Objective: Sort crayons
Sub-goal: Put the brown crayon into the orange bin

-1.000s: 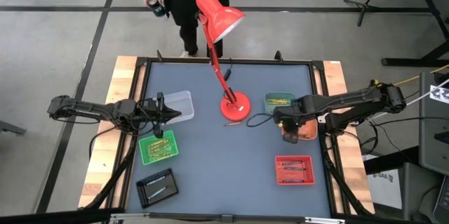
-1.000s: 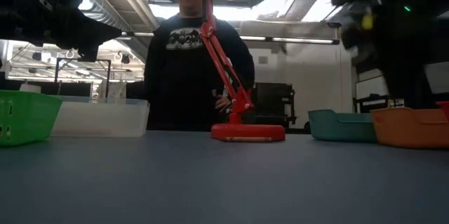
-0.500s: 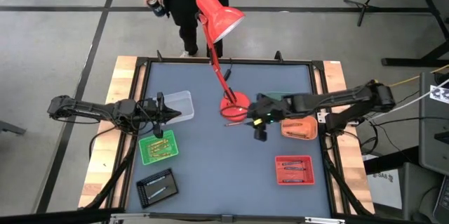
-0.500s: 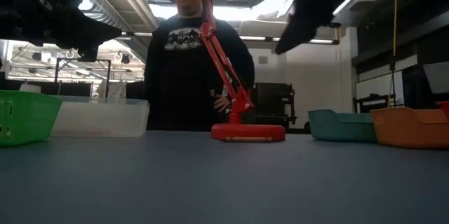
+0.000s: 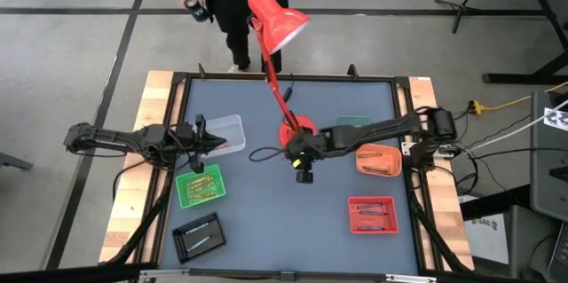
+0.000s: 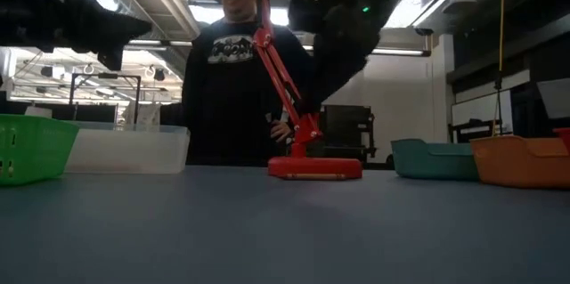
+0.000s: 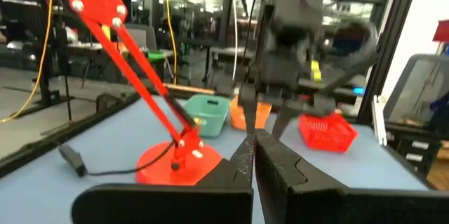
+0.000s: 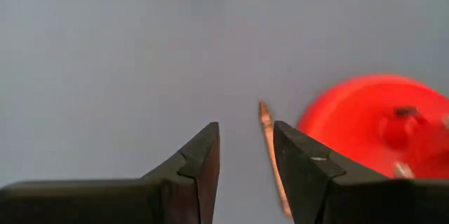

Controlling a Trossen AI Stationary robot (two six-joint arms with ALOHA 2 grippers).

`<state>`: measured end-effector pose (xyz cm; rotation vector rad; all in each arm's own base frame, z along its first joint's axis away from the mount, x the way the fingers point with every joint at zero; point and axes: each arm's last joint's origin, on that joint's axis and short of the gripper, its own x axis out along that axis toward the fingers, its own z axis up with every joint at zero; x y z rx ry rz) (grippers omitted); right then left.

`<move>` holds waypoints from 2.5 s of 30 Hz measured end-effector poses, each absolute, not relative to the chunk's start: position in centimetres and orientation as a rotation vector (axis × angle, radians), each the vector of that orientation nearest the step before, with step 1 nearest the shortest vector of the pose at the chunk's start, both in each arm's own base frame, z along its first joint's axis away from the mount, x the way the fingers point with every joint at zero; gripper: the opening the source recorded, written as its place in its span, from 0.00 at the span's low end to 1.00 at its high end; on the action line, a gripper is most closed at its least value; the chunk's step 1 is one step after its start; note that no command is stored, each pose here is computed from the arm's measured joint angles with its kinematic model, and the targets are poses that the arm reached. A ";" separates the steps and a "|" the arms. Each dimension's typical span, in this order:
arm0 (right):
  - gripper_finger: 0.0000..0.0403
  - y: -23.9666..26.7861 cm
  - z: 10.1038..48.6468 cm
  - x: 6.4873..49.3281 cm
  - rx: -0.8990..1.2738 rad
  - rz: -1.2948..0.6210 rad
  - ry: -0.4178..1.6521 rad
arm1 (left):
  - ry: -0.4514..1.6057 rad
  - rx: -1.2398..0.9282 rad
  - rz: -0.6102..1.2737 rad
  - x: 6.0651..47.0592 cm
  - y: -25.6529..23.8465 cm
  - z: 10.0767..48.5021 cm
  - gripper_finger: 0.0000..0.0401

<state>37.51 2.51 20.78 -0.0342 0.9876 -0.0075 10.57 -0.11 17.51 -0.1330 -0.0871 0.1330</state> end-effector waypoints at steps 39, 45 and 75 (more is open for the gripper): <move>0.33 2.0 15.4 42.0 -0.160 -0.130 1.050 | -0.230 -0.152 0.139 9.5 0.0 18.7 0.00; 0.33 1.3 15.4 41.9 -0.138 -0.127 1.068 | -0.230 -0.152 0.139 9.5 0.0 18.7 0.00; 0.33 1.4 14.4 40.4 -0.131 -0.117 1.231 | -0.225 -0.160 0.074 9.4 -0.6 18.7 0.00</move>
